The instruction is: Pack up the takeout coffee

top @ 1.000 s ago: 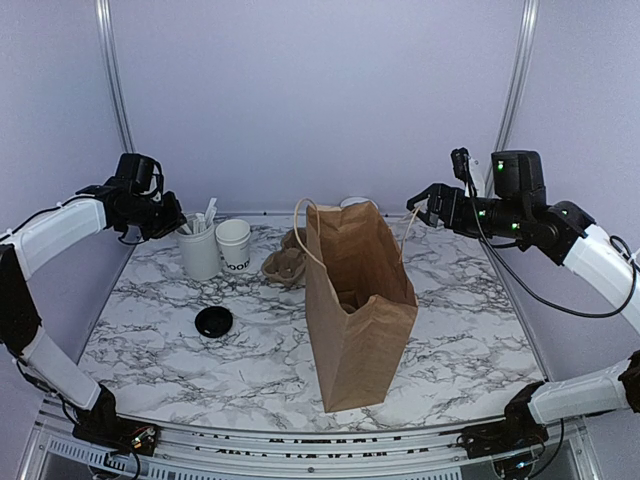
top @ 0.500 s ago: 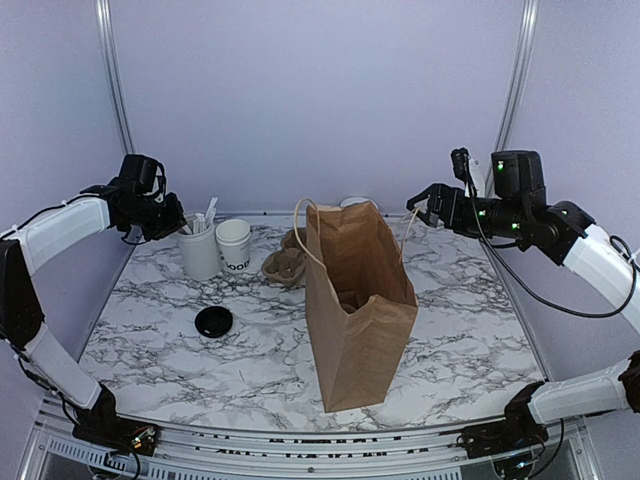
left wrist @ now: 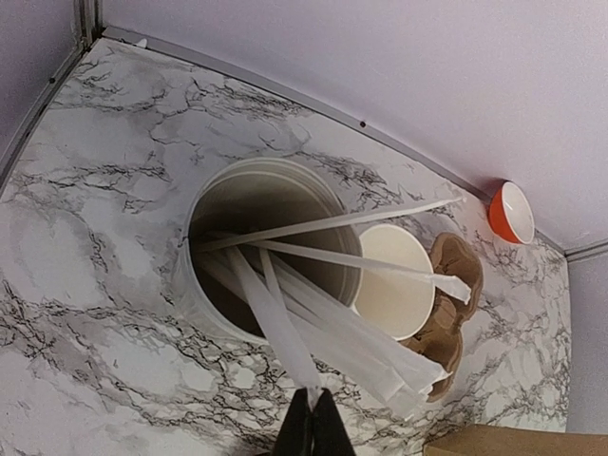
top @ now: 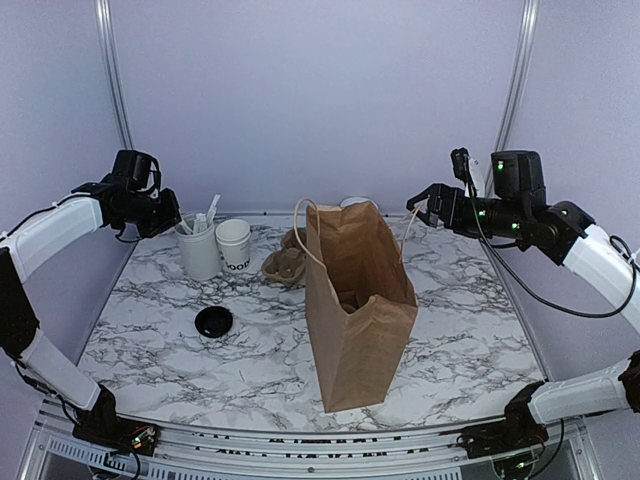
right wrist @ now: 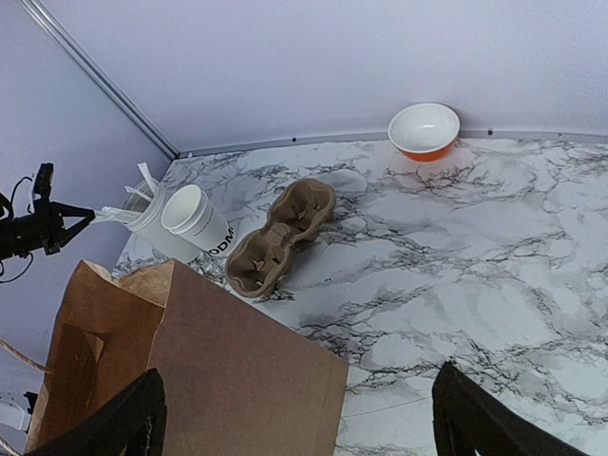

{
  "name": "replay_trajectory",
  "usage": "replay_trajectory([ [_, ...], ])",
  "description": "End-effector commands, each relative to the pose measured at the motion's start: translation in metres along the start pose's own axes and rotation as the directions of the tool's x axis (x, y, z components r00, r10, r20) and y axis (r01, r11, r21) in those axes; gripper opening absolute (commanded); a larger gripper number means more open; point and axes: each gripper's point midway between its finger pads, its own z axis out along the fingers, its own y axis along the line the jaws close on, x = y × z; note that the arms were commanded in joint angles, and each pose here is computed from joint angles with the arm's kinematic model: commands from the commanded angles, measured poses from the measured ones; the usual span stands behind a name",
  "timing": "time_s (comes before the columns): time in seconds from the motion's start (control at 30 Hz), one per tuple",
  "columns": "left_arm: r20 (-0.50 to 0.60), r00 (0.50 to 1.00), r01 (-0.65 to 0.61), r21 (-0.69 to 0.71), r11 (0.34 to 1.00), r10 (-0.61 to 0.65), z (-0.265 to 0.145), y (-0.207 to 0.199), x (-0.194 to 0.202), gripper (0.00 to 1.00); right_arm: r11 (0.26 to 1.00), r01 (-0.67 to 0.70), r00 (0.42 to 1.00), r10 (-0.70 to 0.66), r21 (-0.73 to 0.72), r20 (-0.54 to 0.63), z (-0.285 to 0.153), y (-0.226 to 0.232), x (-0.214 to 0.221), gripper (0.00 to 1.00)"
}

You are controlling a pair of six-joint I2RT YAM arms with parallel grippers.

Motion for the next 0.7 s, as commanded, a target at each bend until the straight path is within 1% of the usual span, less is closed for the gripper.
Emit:
replay_trajectory([
  [0.0, 0.037, 0.999, -0.022, 0.016, 1.0, 0.022, -0.019, -0.012, -0.017, 0.0, 1.0, -0.009, 1.0, 0.009, -0.004, 0.015, 0.0, -0.001, -0.004, 0.94],
  [0.17, 0.045, 0.998, -0.04, 0.026, 0.999, 0.038, -0.027, -0.018, -0.024, 0.0, 1.0, -0.008, 1.0, 0.008, 0.001, 0.02, -0.003, -0.001, -0.005, 0.94],
  [0.3, 0.028, 0.999, -0.044, 0.018, 0.999, 0.043, -0.029, -0.019, -0.024, 0.0, 1.0, -0.01, 1.0, 0.01, -0.002, 0.018, -0.002, -0.001, -0.004, 0.94],
  [0.53, -0.015, 0.999, -0.04, -0.057, 0.998, 0.04, -0.012, 0.003, -0.019, 0.0, 1.0, -0.014, 1.0, 0.014, -0.017, 0.013, 0.0, 0.001, -0.004, 0.94],
  [0.6, -0.027, 0.999, -0.041, -0.053, 0.998, 0.039, -0.008, 0.004, -0.017, 0.04, 1.0, -0.014, 1.0, 0.015, -0.018, 0.014, -0.001, 0.002, -0.004, 0.94],
  [0.67, -0.031, 0.999, -0.04, -0.052, 0.998, 0.038, -0.006, 0.004, -0.017, 0.16, 1.0, -0.013, 1.0, 0.014, -0.015, 0.015, -0.002, 0.001, -0.003, 0.94],
])
